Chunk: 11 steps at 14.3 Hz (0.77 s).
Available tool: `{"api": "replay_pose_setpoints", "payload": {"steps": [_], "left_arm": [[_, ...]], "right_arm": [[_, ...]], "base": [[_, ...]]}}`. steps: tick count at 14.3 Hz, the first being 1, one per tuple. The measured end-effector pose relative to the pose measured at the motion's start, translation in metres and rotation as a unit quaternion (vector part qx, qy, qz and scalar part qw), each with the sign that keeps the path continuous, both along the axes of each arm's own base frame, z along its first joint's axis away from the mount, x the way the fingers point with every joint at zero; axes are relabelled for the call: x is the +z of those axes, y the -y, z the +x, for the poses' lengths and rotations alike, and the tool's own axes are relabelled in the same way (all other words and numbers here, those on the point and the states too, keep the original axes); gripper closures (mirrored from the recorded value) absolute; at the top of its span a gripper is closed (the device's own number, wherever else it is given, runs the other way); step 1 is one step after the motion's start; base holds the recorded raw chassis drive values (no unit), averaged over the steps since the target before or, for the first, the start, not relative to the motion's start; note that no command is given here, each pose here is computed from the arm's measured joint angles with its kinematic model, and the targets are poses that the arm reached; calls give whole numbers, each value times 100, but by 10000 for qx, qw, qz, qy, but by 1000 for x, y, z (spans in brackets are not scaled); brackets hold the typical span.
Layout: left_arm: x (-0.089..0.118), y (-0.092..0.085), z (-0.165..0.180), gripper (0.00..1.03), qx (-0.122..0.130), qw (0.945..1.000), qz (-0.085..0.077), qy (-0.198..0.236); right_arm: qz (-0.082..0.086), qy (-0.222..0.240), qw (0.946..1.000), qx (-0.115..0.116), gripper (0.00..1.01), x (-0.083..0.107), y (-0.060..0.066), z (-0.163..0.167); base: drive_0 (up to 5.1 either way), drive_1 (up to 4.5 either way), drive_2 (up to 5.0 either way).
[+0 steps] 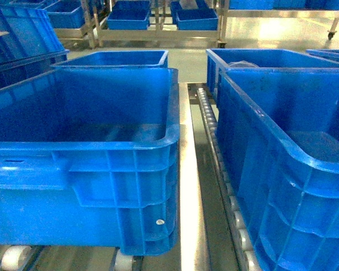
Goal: Sort blue parts and orange caps into right shelf containers
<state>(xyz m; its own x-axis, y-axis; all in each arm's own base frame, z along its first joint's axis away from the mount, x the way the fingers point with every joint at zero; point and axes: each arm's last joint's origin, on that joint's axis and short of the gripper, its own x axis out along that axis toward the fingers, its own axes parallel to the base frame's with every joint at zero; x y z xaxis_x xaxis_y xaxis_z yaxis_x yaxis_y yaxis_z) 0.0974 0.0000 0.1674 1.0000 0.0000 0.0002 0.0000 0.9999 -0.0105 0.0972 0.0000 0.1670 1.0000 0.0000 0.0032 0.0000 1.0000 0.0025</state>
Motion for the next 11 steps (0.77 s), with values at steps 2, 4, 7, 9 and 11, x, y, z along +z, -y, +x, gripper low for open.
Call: {"api": "replay_pose_setpoints", "payload": {"steps": [2,4,7,9,11], "left_arm": [[0,0,0,5,0,10000,0,0],[0,0,0,5,0,10000,0,0],[0,0,0,5,0,10000,0,0],[0,0,0,5,0,10000,0,0],[0,0,0,5,0,10000,0,0]], "right_arm": [[0,0,10000,0,3,0,0,0],[0,0,10000,0,3,0,0,0],[0,0,10000,0,3,0,0,0],[2,0,10000,0,3,0,0,0],[0,0,10000,2,3,0,0,0]], "base": [[0,0,0],[0,0,0],[0,0,0],[0,0,0],[0,0,0]]}}
